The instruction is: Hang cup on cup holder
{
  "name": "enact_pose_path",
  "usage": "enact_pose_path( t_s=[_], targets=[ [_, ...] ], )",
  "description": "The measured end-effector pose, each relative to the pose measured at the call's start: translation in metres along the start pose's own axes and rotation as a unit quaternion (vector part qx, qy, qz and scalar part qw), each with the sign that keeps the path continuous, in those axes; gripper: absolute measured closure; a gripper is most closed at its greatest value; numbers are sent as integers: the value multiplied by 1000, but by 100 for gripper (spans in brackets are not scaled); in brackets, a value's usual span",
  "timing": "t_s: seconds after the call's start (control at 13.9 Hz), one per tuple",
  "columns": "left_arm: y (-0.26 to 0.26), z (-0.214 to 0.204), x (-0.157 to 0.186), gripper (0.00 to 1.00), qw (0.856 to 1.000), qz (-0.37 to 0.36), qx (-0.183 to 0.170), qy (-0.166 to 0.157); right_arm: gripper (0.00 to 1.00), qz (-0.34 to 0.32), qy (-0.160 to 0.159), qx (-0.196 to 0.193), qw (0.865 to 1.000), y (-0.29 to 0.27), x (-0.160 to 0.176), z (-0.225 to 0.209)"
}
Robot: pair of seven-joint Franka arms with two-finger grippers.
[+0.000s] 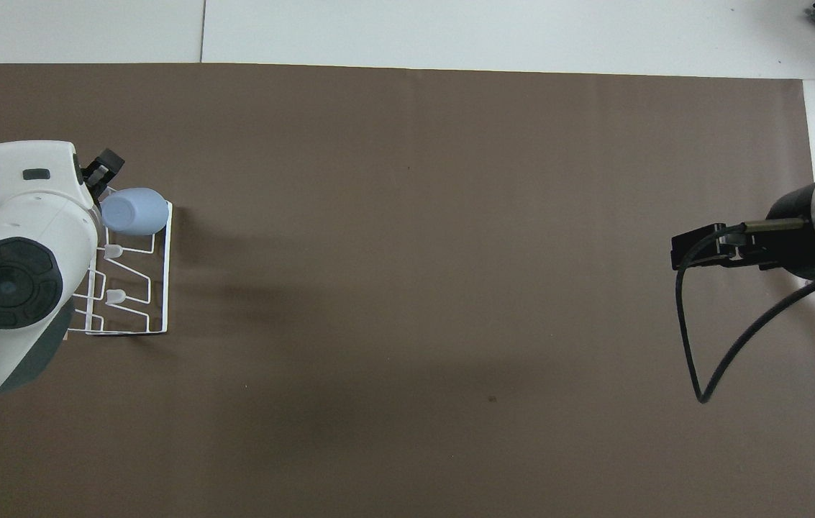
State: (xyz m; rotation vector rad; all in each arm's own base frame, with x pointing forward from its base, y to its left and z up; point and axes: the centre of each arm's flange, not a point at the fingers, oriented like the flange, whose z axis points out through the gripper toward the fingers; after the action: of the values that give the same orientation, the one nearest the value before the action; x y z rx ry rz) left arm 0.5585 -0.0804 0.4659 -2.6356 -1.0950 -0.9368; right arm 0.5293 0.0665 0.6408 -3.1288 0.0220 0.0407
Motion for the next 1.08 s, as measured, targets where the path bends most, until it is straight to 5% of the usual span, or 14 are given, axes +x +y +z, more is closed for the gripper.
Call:
enact_pose_path(
  t_s=[0.29, 0.72, 1.08],
  targets=[
    [2, -4, 4, 0, 999, 47, -7, -8, 0, 1, 3, 0, 1000, 1, -2, -3],
    [13, -13, -2, 0, 986, 124, -58, -98, 0, 1, 3, 0, 1000, 1, -2, -3],
    [35, -55, 4, 0, 964, 200, -54, -166, 0, 1, 3, 0, 1000, 2, -2, -3]
  ],
)
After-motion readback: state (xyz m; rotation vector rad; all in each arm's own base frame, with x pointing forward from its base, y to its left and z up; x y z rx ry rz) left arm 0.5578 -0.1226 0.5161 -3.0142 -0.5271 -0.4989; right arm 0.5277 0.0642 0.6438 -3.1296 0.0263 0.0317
